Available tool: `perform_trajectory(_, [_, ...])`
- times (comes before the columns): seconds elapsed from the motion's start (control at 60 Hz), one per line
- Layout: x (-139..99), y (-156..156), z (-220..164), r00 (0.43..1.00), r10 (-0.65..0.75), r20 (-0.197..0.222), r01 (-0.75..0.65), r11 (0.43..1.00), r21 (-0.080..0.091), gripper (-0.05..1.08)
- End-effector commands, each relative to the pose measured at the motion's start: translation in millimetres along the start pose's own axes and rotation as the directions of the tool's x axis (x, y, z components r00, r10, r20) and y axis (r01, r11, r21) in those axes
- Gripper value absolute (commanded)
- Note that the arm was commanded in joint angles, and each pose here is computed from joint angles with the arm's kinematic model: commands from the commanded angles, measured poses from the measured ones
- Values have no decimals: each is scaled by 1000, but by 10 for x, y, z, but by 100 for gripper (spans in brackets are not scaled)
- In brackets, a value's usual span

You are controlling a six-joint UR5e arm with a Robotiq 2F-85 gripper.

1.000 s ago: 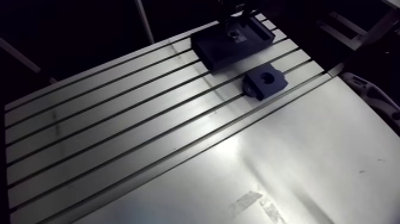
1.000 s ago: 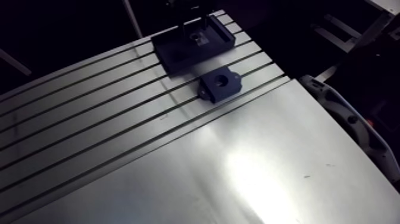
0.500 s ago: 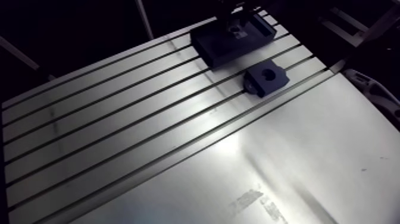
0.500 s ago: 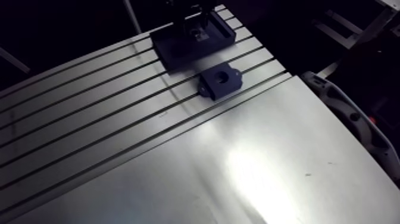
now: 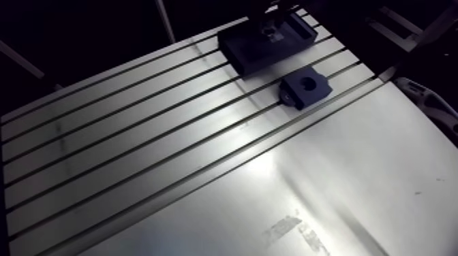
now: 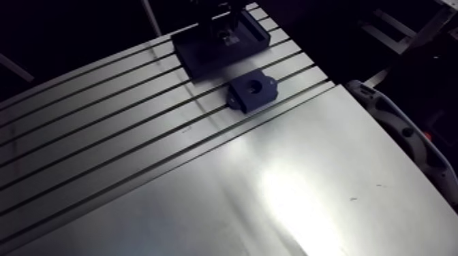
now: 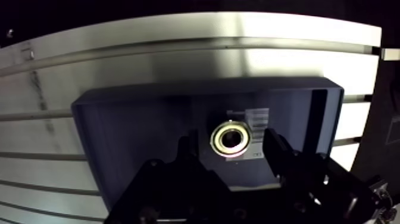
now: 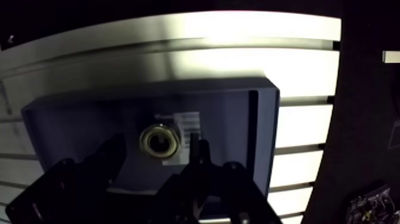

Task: Pick up the bearing and press it into the housing until flush.

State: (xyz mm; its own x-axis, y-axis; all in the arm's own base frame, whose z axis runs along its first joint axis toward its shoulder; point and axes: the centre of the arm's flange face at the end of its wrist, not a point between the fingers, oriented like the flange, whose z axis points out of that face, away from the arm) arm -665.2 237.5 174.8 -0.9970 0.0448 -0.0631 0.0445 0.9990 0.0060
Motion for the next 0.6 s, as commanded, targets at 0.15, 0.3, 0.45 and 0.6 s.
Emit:
perform_trajectory(0.15, [17,11,44,1000,0,5,0,1000,1,37])
perform_trajectory(0.3, [16,18,55,1000,1,6,-1,1000,2,38])
perform_trajectory(0.45, [19,10,54,1000,0,6,0,1000,1,39])
perform_trajectory(0.6, [30,15,47,1000,-1,4,1,1000,1,40])
